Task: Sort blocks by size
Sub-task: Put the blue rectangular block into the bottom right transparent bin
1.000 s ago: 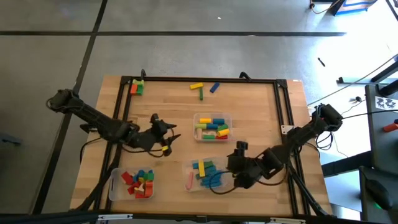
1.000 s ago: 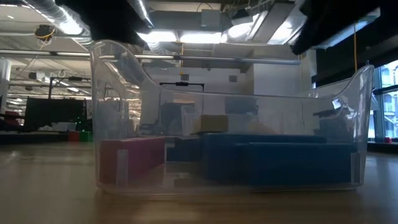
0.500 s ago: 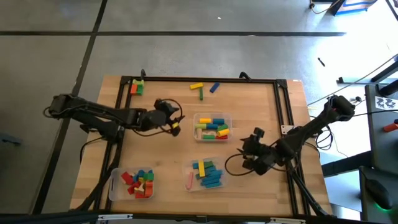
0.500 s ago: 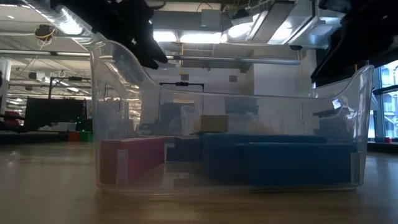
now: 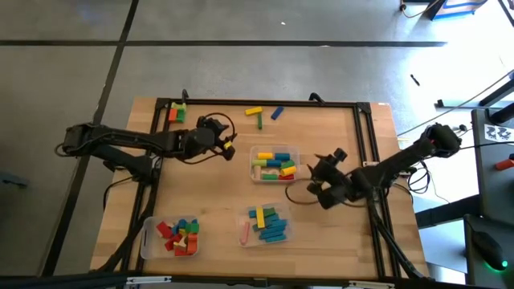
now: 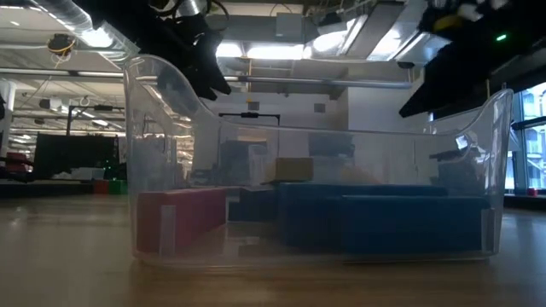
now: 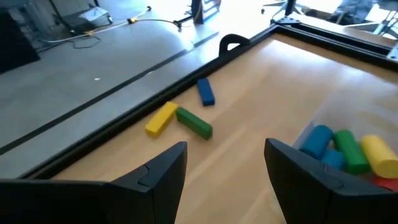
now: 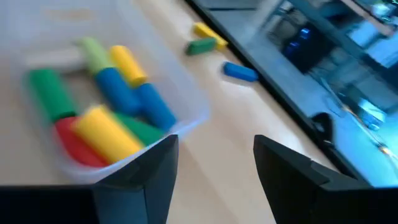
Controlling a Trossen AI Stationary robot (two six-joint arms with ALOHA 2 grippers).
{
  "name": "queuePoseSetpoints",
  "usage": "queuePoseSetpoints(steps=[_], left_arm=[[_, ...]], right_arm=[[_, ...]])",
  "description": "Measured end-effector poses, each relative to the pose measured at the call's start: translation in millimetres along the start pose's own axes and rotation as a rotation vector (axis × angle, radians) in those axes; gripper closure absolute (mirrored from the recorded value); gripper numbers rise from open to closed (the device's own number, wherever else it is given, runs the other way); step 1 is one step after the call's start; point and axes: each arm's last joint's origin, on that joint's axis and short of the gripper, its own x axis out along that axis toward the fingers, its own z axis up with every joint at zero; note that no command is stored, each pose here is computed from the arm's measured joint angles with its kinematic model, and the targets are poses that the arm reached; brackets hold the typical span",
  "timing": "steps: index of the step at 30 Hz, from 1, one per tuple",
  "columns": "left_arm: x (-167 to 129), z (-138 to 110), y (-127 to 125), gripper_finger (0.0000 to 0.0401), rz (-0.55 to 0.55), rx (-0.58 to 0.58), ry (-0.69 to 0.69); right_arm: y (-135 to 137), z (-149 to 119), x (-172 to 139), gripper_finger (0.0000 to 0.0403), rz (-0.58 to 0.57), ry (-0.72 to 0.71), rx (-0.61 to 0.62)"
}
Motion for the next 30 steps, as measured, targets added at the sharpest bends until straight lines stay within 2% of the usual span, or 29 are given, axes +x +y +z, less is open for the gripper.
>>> queuePoseSetpoints(steps=[3, 8, 10, 15, 21, 25, 30], left_arm=[[1.8, 2.6, 2.2, 0.0191, 0.008, 0.001, -0.016], [6.5, 5.4, -3.3, 0.0191, -0.008, 0.039, -0.062], [7.3, 5.3, -4.0, 0.0191, -0.009, 0.056, -0.065], [9.0, 2.1, -4.3, 0.0191, -0.002, 0.105, -0.042], [10.9, -8.0, -1.7, 0.0191, 0.005, 0.13, -0.022], [15.5, -16.9, 5.1, 0.0191, 0.029, 0.129, -0.012], [18.9, -19.3, 10.8, 0.0191, 0.052, 0.124, -0.006]], right_arm=[[-9.5, 6.7, 14.8, 0.0194, -0.063, 0.032, -0.021], [-33.6, 45.3, 45.1, 0.0194, -0.14, 0.054, -0.034], [-46.8, 59.1, 63.9, 0.0194, -0.093, 0.062, -0.008], [-95.0, 84.3, 118.6, 0.0194, 0.118, -0.023, 0.128], [-149.5, 78.7, 182.6, 0.0194, 0.243, -0.118, 0.277], [-166.2, 72.8, 218.2, 0.0194, 0.218, -0.052, 0.306], [-172.5, 68.7, 262.7, 0.0194, 0.213, 0.032, 0.28]])
